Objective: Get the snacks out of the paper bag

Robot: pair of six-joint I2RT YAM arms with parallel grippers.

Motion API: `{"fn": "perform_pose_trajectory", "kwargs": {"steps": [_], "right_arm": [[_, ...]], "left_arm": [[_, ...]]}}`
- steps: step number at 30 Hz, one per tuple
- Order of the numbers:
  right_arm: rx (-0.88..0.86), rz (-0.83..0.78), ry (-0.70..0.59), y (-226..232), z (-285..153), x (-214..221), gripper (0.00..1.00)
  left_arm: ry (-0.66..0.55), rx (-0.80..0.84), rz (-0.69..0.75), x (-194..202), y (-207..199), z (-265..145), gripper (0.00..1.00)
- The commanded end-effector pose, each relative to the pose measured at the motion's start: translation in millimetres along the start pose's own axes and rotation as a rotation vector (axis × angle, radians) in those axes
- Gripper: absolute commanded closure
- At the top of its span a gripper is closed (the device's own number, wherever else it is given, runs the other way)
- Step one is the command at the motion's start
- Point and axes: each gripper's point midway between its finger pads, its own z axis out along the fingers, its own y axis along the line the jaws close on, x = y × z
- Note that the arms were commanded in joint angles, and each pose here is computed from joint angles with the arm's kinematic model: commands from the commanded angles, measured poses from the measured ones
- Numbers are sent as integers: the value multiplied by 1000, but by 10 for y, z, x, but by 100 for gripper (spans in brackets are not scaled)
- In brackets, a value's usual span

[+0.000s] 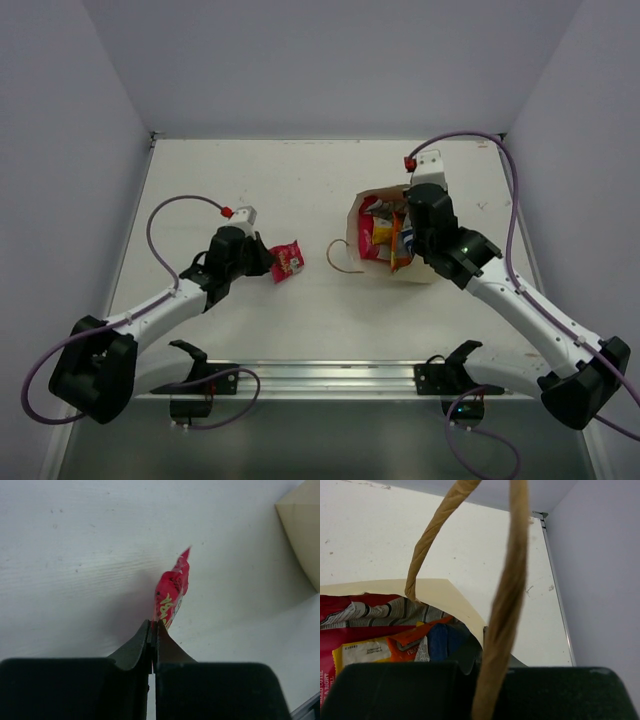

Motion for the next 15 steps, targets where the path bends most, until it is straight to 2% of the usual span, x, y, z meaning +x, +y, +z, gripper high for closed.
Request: {"fn": "perform_pose_trajectory", "kwargs": {"steps": [1, 5, 8, 9, 11, 12, 13, 15], "right_arm": [[30, 77, -68, -132, -86, -179, 100], [28, 65, -54, -117, -76, -121, 100], [22, 68, -57, -110, -80, -127, 100], [21, 64, -55, -105, -77, -121, 100], [18, 61, -54, -99, -75, -116, 100], [18, 60, -54, -103, -79, -115, 100], [18, 60, -54, -103, -79, -115, 100], [15, 57, -53, -93, -78, -111, 100]], "left_arm": [[-185, 222, -43, -371, -403, -26, 100], [-119, 160, -86, -97, -203, 99, 100], [-83, 95, -97, -30, -93, 139, 70], [-65, 67, -97, -1, -47, 132, 49], [-108, 43, -82, -213, -82, 78, 26], [-114, 28, -76, -339, -124, 28, 8], [-120, 25, -62, -422, -160, -15, 2], [-118, -32, -46, -530, -131, -138, 0]]}}
